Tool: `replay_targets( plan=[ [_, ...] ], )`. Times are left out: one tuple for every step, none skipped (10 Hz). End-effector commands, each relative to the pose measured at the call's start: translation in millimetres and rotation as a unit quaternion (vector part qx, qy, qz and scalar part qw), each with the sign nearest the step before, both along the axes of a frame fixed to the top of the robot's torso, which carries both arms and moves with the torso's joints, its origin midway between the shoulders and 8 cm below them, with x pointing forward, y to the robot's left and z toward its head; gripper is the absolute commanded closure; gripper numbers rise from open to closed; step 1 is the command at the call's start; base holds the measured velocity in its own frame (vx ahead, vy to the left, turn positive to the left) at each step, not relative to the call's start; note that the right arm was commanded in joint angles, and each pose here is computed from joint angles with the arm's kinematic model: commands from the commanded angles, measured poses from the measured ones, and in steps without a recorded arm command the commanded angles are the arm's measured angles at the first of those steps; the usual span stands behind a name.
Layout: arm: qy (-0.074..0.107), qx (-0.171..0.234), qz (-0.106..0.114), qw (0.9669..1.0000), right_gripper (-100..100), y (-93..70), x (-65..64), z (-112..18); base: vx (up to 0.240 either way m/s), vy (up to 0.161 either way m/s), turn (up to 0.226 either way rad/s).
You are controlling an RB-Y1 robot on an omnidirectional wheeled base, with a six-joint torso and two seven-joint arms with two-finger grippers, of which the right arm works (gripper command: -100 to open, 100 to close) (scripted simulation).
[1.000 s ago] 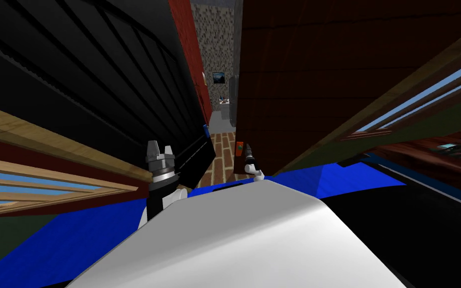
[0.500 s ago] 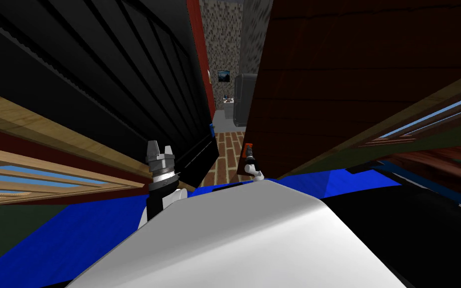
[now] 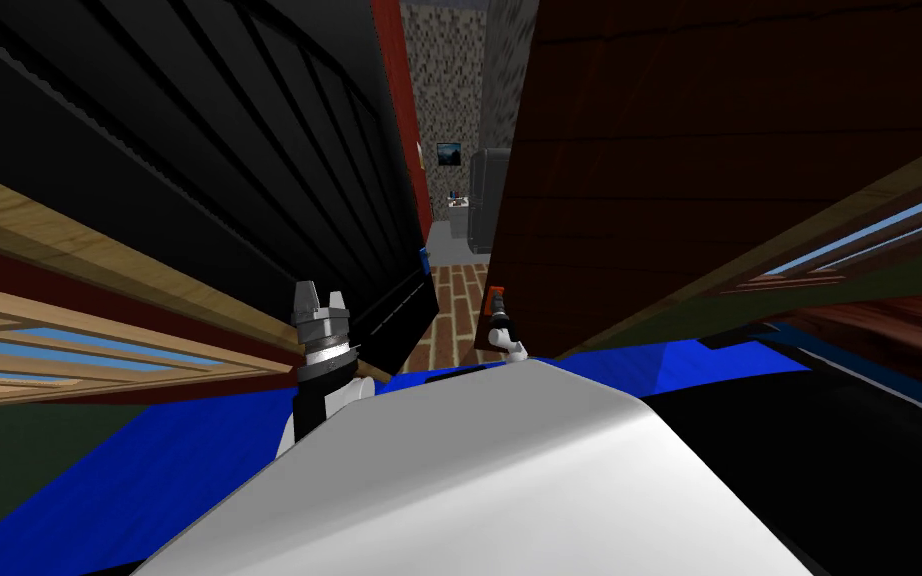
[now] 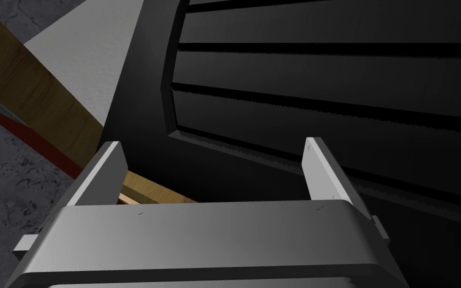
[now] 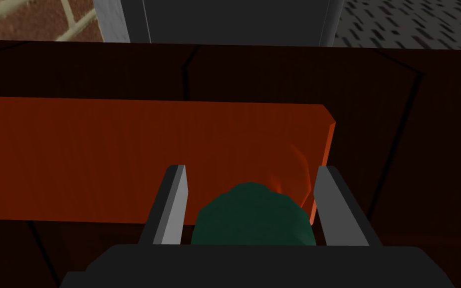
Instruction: Push the door open
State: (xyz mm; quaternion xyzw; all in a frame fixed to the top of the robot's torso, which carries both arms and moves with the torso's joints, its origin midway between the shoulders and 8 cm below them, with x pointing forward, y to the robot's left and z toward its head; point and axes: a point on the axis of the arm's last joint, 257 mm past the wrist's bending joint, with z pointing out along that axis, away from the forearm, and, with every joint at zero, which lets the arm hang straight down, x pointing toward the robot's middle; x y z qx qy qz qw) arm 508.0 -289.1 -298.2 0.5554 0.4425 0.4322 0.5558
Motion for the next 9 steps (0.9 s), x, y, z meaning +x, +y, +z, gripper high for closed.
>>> replay_targets(
  plan=[
    [-0.001,-0.005,-0.004,1.0,100,-6.2,1.6,0.9,0.087,-0.04,-0.044],
    [-0.001,-0.007,-0.005,1.0,100,-8.2,2.1,1.2,0.155,-0.068,-0.022],
    [-0.002,-0.01,-0.009,0.9999,100,-12.8,3.4,2.0,0.168,-0.068,-0.044],
    [-0.003,-0.014,-0.013,0.9998,100,-18.2,4.9,2.9,0.175,-0.09,-0.069],
    [-0.004,-0.016,-0.015,0.9997,100,-21.1,5.8,3.4,0.173,-0.062,-0.065],
    [-0.005,-0.02,-0.021,0.9996,100,-27.3,7.7,4.5,0.184,-0.075,-0.171],
    [-0.006,-0.024,-0.027,0.9993,100,-33.8,9.6,5.8,0.194,-0.108,-0.184],
    [-0.005,-0.033,-0.022,0.9992,-100,-36.9,8.5,5.7,0.054,-0.104,-0.021],
    [-0.006,-0.041,-0.025,0.9988,-100,-43.8,8.4,8.2,-0.078,-0.101,0.035]
  ],
)
